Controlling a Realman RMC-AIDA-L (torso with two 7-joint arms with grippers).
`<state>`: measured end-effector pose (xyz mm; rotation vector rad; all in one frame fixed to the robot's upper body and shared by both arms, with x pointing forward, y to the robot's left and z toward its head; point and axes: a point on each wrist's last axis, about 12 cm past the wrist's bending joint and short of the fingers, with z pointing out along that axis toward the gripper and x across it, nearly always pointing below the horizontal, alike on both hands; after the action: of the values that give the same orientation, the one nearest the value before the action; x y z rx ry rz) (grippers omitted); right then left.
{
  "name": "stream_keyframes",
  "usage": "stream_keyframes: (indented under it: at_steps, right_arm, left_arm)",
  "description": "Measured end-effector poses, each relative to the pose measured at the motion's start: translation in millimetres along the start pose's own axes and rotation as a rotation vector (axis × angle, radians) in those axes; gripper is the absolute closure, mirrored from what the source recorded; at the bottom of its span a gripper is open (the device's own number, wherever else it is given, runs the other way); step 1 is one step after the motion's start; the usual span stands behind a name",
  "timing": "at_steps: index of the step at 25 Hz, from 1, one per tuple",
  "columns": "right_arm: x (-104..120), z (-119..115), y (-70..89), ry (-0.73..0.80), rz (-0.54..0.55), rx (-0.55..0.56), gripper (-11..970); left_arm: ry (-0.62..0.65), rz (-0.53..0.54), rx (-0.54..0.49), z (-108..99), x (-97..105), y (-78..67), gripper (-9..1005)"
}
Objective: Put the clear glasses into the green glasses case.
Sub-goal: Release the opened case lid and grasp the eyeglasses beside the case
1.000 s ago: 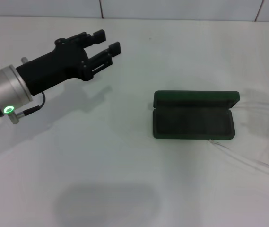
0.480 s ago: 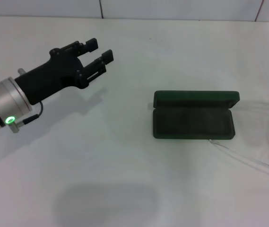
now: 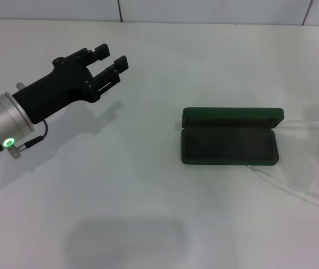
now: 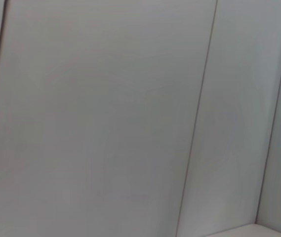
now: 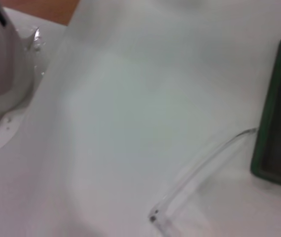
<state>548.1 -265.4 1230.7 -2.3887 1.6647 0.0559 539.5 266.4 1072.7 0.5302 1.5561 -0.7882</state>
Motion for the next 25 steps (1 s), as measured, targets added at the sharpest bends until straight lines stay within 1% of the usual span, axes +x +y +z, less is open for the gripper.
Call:
stream_keyframes:
  at_steps: [5,10,16,19,25]
  right_arm:
    - [-3.0,14.1,-1.3,0.072,0.018,-0.033,224]
    - [-9.3,25.5,-5.0,0.118,-0.010,-0.047,282]
    - [-13.4,34.3,-11.0,0.160,-0.042,-0.043,281]
    - [-17.7,40.4,-13.8,0.183,-0.069,-0.060,286]
    - [-23.2,50.2,-16.8,0.224,-0.096,-0.085,297]
  left_arm:
    - [0.008,-0.002,-0.006,0.3,3.0,0.3,428]
    - [0.012,0.004,-0.017,0.3,3.9,1.7,427]
    - [0.019,0.006,-0.043,-1.3,8.6,3.6,426]
    - [0.016,0.000,-0.062,-3.9,11.6,4.8,425]
    - [0.019,-0.005,-0.070,-5.4,14.4,4.6,423]
